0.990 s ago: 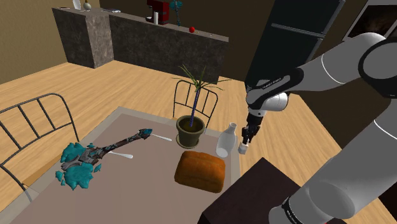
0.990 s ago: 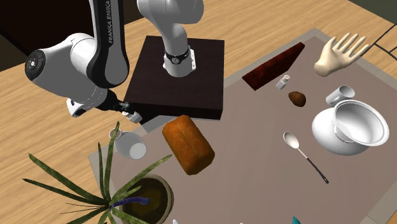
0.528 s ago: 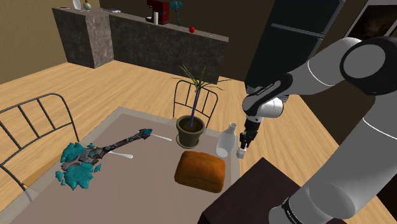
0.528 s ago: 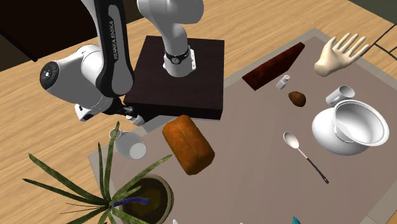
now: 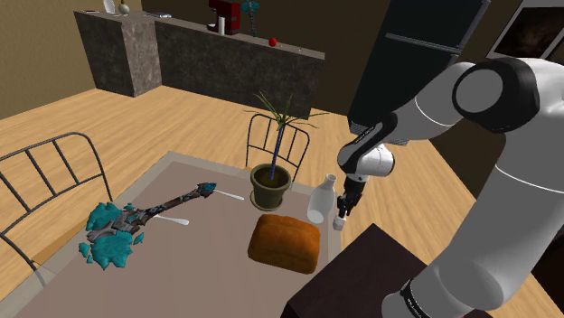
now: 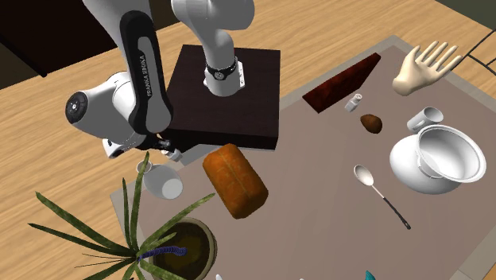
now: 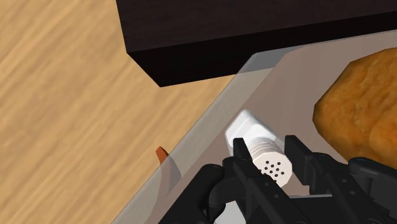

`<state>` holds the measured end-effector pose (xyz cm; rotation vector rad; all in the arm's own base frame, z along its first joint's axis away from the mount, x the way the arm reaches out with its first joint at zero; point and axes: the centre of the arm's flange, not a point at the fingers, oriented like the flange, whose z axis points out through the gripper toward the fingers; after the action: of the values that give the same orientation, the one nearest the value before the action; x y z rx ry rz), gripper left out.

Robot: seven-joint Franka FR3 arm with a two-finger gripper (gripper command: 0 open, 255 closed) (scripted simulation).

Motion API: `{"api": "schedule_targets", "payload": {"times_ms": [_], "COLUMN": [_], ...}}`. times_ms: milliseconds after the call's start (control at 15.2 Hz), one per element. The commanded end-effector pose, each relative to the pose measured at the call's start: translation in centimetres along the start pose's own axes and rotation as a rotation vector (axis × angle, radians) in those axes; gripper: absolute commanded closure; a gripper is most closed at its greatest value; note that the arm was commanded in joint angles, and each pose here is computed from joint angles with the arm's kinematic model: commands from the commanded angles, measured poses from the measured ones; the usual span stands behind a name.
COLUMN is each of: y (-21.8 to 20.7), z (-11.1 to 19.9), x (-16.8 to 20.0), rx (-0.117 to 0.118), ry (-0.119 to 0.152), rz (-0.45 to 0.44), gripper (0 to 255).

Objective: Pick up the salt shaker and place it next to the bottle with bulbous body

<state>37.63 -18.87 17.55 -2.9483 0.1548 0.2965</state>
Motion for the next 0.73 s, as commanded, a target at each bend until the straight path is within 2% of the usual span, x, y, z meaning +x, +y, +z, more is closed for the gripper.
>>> {"api": "schedule_targets", "payload": {"times_ms": [0,330,660], "y": [0.1,0.5,0.6], "z": [1.1,3.6,3.8], "x": [0.2,0.8,0.8], "rx": [0.0,0.0,0.0], "ry": [0.0,0.0,0.0], "rz": [0.0,0.0,0.0], "gripper": [255,255,255]}}
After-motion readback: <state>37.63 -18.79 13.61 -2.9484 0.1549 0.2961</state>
